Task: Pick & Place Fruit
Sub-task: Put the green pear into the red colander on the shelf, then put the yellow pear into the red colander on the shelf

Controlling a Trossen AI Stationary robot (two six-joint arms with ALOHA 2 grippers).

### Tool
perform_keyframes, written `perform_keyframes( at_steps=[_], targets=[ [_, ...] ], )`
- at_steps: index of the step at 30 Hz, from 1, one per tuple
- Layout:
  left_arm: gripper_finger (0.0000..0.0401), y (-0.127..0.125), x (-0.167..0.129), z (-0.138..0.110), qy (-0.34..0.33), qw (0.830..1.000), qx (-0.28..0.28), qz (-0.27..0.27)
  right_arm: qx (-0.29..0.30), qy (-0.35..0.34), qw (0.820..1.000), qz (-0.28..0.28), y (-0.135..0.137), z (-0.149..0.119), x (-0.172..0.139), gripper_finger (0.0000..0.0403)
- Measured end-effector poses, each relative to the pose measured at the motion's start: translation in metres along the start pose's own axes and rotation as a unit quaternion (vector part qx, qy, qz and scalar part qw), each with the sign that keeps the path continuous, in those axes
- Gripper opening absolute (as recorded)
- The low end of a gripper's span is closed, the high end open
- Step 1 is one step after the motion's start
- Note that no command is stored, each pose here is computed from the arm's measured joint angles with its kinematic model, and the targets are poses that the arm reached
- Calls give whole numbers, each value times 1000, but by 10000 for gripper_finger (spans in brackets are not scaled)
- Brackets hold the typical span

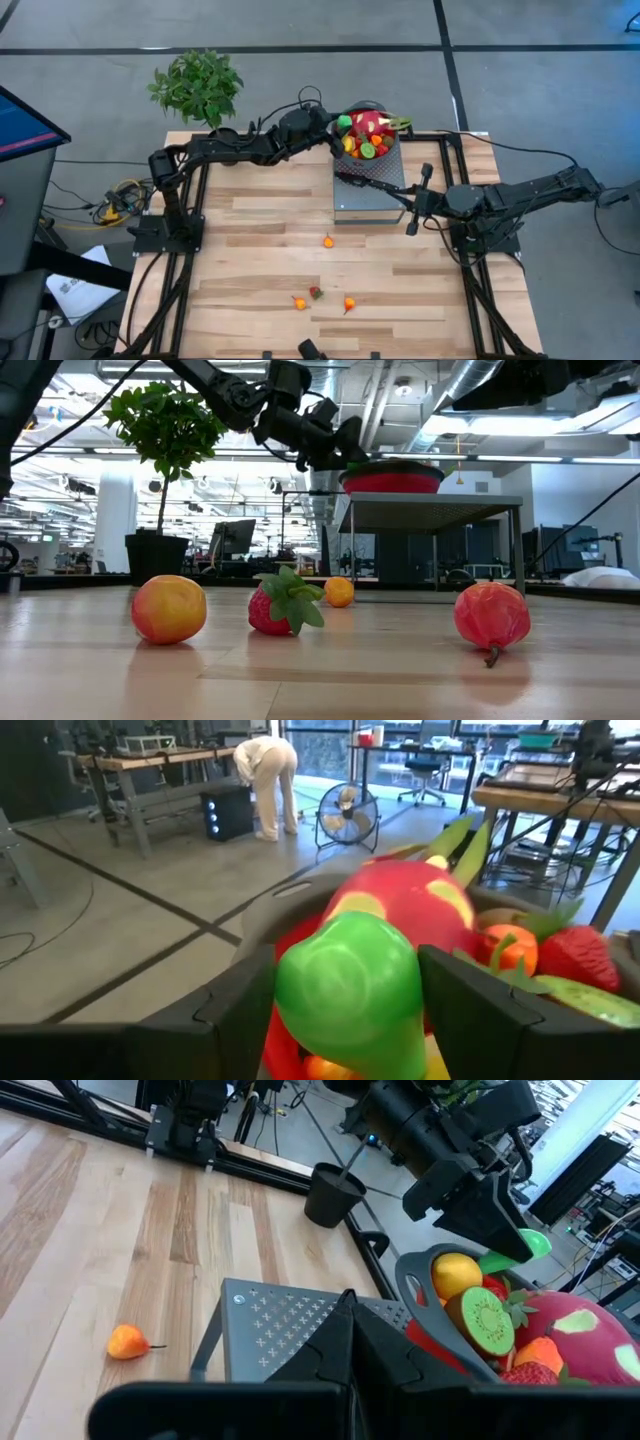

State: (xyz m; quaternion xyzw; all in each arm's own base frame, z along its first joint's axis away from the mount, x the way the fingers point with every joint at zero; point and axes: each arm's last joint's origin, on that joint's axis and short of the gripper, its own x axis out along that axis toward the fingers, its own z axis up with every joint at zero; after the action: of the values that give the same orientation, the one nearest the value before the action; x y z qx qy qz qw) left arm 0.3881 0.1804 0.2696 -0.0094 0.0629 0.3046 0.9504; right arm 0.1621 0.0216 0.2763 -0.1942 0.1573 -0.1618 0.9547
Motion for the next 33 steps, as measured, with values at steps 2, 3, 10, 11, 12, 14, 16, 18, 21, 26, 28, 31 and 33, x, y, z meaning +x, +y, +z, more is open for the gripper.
perform_keyframes(
  at_steps=[2, 3, 10, 11, 12, 14, 16, 18, 21, 26, 28, 31, 33],
  targets=[
    [232, -2, 0, 1, -5, 1000, -1, -2, 0, 0, 1000, 0, 0, 0, 0, 0],
    [236, -2, 0, 1, -7, 1000, -1, -3, 0, 0, 1000, 0, 0, 0, 0, 0],
    [257, -2, 0, 2, -11, 1000, -3, -4, 0, 0, 1000, 0, 0, 0, 0, 0],
    [258, -2, 0, 2, -11, 1000, -3, -4, 0, 0, 1000, 0, 0, 0, 0, 0],
    [259, -2, 0, 2, -11, 1000, -3, -4, 0, 0, 1000, 0, 0, 0, 0, 0],
    [262, -2, 0, 3, -15, 1000, -4, -4, 0, 0, 1000, 0, 0, 0, 0, 0],
    [264, -2, 0, 3, -18, 1000, -5, -4, 0, 0, 1000, 0, 0, 0, 0, 0],
    [264, -2, 0, 4, -21, 1000, -5, -4, 0, 0, 1000, 0, 0, 0, 0, 0],
    [261, -1, -3, 9, -33, 999, -7, -4, 0, 1, 1000, 0, 0, 0, 0, 0],
    [245, -2, -16, 30, -61, 997, -10, -37, -1, 3, 1000, 2, 0, -1, 0, 0],
    [231, -4, -23, 39, -72, 996, -10, -56, -1, 3, 1000, 2, 0, -1, 0, 0],
    [200, -7, -33, 45, -78, 994, -10, -75, -1, 3, 1000, 2, 0, -1, 0, 0],
    [177, -9, -39, 48, -79, 993, -11, -85, -1, 3, 1000, 2, 0, -1, 0, 0]
  ],
)
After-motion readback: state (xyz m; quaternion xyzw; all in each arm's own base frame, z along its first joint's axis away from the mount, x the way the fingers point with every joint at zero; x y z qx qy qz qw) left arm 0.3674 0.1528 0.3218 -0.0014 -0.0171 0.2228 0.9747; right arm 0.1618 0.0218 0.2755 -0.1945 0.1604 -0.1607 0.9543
